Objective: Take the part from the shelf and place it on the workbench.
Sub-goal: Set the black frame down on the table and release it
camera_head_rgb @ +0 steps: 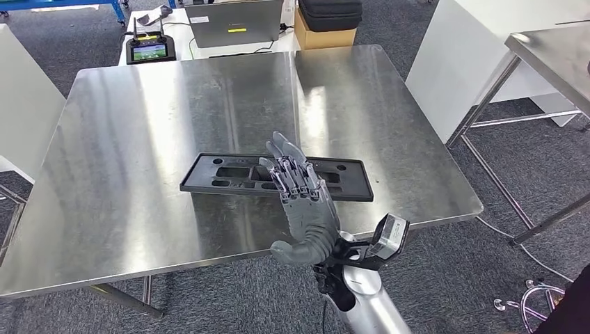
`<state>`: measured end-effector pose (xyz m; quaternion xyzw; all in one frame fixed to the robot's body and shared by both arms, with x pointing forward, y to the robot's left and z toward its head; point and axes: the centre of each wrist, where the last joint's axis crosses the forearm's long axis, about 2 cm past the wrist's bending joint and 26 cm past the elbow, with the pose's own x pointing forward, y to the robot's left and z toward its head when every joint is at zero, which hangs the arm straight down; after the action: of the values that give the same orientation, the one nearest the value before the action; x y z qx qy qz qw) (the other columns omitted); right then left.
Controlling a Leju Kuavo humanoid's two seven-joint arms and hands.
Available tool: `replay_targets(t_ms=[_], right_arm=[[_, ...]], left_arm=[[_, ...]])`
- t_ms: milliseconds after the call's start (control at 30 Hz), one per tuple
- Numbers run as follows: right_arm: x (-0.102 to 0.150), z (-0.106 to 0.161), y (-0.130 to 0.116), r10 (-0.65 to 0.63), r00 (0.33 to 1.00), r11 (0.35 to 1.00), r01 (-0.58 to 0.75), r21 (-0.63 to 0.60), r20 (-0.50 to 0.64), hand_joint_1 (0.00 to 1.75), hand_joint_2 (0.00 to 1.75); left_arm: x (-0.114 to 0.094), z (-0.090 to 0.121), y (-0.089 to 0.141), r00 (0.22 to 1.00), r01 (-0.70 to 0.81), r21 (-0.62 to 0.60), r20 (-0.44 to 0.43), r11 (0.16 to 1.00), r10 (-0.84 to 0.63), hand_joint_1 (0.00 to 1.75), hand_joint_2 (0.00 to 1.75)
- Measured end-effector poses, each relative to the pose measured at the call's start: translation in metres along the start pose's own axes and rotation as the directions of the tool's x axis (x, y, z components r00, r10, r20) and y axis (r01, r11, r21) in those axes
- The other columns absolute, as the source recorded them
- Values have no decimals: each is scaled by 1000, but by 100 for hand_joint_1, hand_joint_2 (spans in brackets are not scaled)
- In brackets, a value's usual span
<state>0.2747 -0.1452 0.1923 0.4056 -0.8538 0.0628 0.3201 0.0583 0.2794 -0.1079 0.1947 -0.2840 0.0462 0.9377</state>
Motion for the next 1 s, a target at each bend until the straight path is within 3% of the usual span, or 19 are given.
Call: replay_targets(t_ms=[1000], right_arm=[[-7, 4, -2, 4, 999, 1000, -4, -9, -43, 0, 175]], left_arm=[[7, -1, -7, 1000, 4, -36, 3, 999, -4, 0, 0]])
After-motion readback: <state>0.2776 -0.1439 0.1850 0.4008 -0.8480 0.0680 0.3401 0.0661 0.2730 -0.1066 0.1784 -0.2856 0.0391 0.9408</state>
